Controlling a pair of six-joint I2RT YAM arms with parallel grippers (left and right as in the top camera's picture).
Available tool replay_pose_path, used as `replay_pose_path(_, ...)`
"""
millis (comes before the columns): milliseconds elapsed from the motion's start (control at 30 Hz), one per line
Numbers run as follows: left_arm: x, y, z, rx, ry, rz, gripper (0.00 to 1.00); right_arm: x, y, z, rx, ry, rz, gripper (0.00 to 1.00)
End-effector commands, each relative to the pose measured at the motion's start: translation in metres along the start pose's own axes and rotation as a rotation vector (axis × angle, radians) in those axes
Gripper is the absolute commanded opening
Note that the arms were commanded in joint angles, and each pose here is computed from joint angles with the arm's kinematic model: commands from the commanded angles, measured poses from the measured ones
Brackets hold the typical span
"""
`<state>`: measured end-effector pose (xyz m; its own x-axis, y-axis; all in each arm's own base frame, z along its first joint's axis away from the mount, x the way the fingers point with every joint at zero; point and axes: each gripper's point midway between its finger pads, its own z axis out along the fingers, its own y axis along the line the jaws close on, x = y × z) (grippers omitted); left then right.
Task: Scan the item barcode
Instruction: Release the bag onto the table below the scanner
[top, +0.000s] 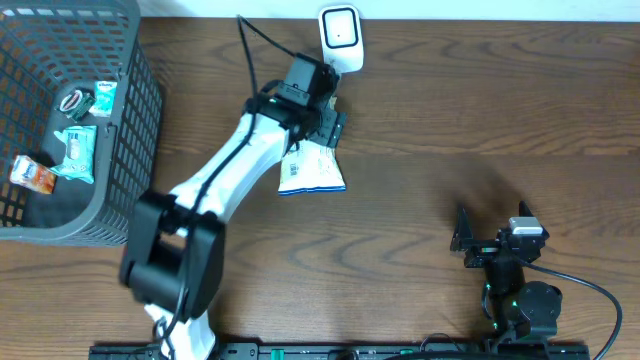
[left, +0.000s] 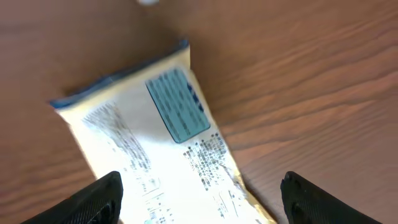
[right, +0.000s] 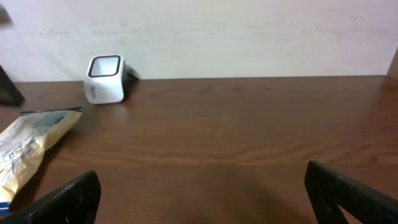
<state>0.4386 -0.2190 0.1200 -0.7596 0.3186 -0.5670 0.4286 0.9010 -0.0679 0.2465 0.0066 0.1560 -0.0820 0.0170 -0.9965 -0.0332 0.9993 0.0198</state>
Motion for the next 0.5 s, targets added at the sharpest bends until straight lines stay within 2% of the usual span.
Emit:
replay_pose_path(0,-0.011,-0.006,-0.019,0.018,-0.044,0.060,0.81,0.001,-0.002,0.000,0.011,0.001,0.011,0.99)
replay_pose_path(133,-0.031,-0.001,-0.048,-0.014,-0.127,0.116,0.82,0.001,-0.002,0.000,0.011,0.001,0.011,0.99)
replay_pose_path(167,-0.040,0.004,-0.060,-0.039,-0.167,0.113,0.95,0.001,-0.002,0.000,0.011,0.001,0.011,0.99)
replay_pose_path(200,-0.052,0.012,-0.077,-0.076,-0.224,0.101,0.97,0.001,-0.002,0.000,0.011,0.001,0.011,0.99)
replay_pose_path(367,-0.090,0.042,-0.148,-0.155,-0.438,0.022,1.00,0.001,-0.002,0.000,0.011,0.001,0.011,0.99)
replay_pose_path(467,-0.103,0.064,-0.190,-0.198,-0.545,-0.025,0.98,0.001,-0.002,0.000,0.011,0.001,0.011,0.99)
